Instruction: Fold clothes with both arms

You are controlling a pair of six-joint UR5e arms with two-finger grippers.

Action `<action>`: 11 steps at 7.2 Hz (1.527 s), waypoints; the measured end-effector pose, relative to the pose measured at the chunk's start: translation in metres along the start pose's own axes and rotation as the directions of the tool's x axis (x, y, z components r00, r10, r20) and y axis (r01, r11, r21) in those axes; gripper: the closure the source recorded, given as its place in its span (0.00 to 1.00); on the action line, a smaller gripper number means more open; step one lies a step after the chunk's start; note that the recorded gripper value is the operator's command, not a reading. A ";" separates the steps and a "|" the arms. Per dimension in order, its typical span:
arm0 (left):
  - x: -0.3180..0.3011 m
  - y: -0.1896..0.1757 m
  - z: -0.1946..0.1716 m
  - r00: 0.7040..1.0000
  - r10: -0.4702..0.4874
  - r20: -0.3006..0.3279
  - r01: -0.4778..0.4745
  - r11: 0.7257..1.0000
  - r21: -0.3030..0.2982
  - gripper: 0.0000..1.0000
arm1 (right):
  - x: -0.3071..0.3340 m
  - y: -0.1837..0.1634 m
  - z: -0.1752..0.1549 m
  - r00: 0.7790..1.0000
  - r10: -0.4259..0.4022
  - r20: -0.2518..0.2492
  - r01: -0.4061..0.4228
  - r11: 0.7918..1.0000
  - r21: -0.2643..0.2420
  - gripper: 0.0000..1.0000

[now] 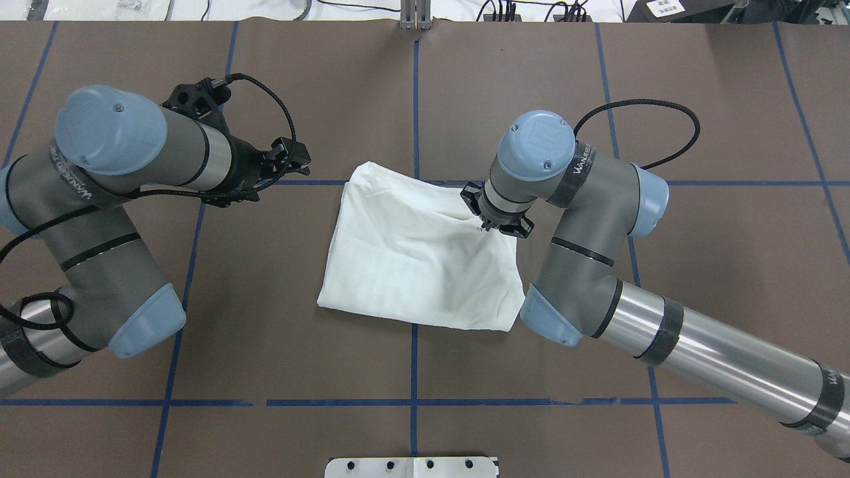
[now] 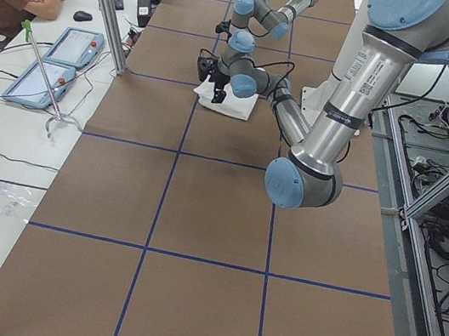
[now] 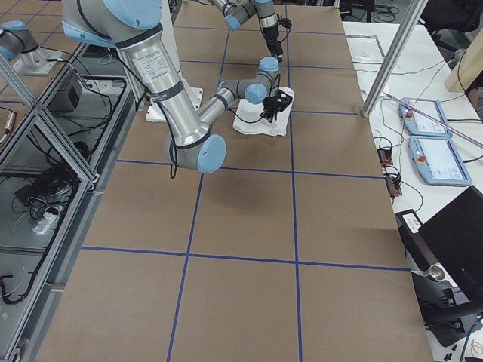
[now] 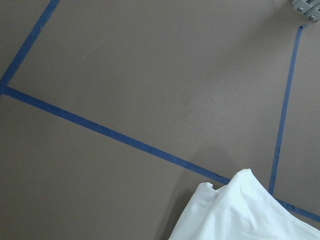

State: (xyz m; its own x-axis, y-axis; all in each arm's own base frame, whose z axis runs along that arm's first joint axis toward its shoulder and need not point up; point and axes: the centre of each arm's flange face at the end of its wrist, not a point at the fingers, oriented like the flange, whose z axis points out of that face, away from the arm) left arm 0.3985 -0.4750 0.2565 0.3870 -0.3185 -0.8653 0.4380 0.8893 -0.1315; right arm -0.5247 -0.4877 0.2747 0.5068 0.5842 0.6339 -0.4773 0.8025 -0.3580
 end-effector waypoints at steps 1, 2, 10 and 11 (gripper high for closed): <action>0.001 0.001 0.000 1.000 0.001 -0.001 -0.001 1.000 -0.001 0.01 | -0.001 -0.011 -0.006 1.000 0.014 0.002 -0.014 1.000 0.007 1.00; 0.002 0.001 0.000 1.000 0.001 -0.003 -0.001 1.000 -0.002 0.01 | 0.000 -0.026 -0.011 0.999 0.032 0.001 -0.032 0.999 0.013 1.00; 0.007 -0.005 -0.011 1.000 0.014 -0.022 -0.014 1.000 0.009 0.01 | 0.020 -0.093 -0.026 0.997 0.043 -0.066 -0.041 0.998 0.043 0.00; 0.003 -0.018 -0.017 0.999 0.037 -0.021 -0.036 0.999 0.029 0.01 | 0.023 -0.123 -0.043 0.998 -0.015 -0.058 0.018 0.999 0.046 0.00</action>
State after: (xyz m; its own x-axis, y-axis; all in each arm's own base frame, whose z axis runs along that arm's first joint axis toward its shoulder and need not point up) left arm 0.3777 -0.4864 0.2478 0.3859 -0.2787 -0.8794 0.4471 0.8903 -0.0860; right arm -0.4233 -0.5680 0.3046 0.5549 0.5781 0.5982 -0.5009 0.8063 -0.3146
